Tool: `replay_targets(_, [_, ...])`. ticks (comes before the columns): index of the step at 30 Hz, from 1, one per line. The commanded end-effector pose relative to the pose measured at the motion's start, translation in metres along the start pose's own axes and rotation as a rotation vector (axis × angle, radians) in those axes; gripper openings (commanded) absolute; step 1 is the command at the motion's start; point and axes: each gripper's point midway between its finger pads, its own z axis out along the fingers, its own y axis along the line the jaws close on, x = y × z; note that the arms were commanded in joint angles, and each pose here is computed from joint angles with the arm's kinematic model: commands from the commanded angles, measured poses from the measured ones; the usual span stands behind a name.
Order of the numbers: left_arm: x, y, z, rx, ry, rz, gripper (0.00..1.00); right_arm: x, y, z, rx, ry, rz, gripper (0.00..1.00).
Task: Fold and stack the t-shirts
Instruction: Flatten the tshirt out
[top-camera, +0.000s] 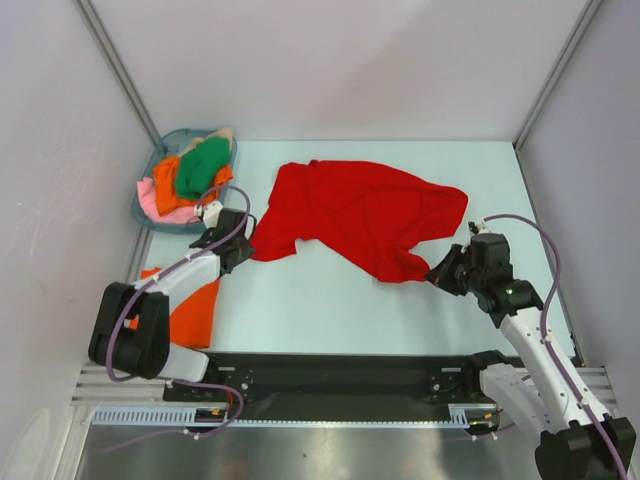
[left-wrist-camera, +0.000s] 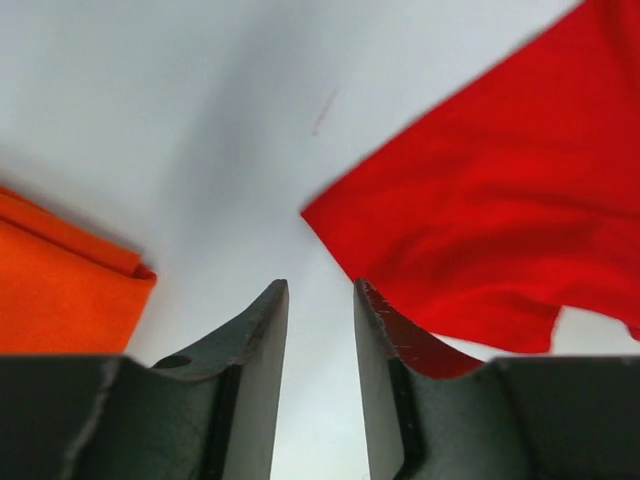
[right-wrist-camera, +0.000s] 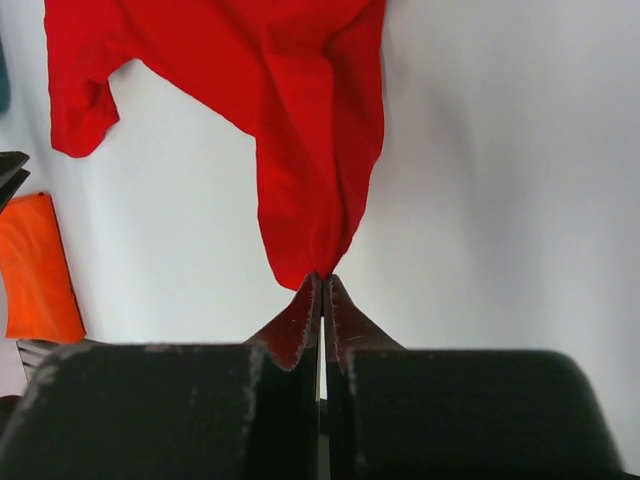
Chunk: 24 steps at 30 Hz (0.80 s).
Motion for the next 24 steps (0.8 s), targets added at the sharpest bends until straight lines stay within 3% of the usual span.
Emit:
replay_targets(1, [-0.021, 0.008, 0.011, -0.125, -0.070, -0.015, 0.37, -0.010, 0.005, -0.015, -0.006, -0.028, -0.022, 0.00])
replay_targets(10, [-0.008, 0.000, 0.042, -0.143, -0.017, 0.047, 0.40, -0.023, 0.005, -0.032, -0.017, -0.079, -0.022, 0.00])
replay_targets(24, [-0.015, -0.014, 0.043, -0.092, -0.027, 0.031, 0.45, -0.025, 0.004, -0.034, -0.027, -0.089, -0.027, 0.00])
